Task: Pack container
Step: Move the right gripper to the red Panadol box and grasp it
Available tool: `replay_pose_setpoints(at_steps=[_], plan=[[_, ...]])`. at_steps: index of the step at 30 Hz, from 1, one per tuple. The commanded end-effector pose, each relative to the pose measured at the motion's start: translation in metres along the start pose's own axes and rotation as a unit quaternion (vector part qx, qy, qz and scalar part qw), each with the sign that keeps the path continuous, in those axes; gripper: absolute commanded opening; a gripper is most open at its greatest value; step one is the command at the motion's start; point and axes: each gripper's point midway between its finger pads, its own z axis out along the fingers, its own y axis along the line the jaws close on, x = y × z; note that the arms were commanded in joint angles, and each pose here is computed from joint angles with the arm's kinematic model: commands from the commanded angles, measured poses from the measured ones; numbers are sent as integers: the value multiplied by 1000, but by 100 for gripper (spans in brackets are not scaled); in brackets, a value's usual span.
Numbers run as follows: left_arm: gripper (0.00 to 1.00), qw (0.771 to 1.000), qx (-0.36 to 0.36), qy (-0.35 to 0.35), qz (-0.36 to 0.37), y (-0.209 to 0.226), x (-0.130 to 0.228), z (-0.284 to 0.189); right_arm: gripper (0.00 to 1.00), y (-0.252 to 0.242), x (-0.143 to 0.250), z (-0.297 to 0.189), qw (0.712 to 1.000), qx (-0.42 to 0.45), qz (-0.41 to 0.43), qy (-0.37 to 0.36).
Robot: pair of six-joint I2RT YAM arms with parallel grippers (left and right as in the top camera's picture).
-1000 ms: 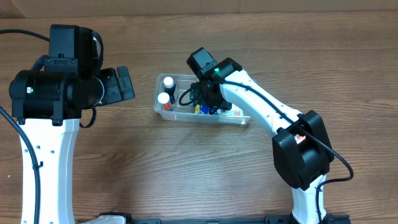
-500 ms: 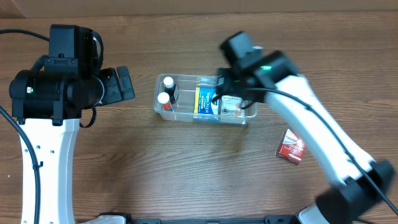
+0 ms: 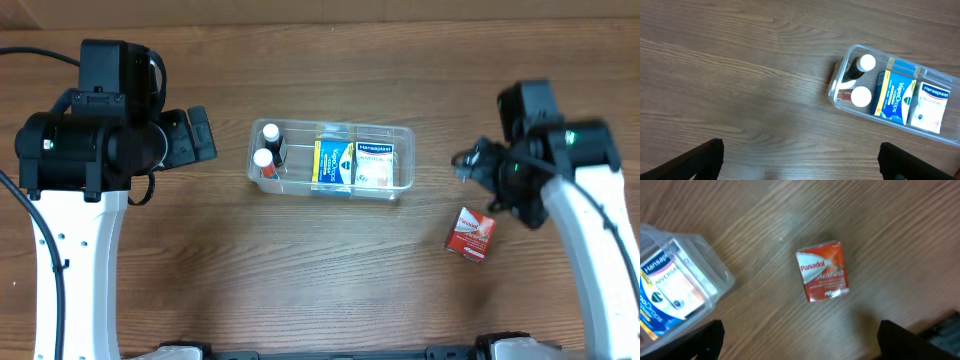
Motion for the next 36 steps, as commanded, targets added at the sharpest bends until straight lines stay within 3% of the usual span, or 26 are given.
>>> replay_pose_setpoints(at_steps=[1,8,14,28,30,36], plan=[[100,1000,2,-3,1,0,-1,-2,100,-10,21,23,1000,-19,-18,10],[100,1000,2,-3,1,0,-1,-2,100,-25,28,103,998,-6,-3,58],[100,1000,3,-3,1,0,-1,-2,100,-29,25,133,995,13,-52,87],[100,1000,2,-3,1,0,-1,-2,100,-37,43,179,992,27,-58,110],[100,1000,3,-3,1,0,-1,-2,97,-35,40,180,993,23,-58,104],[100,1000,3,-3,1,0,-1,-2,76,-32,35,181,994,16,-57,94]])
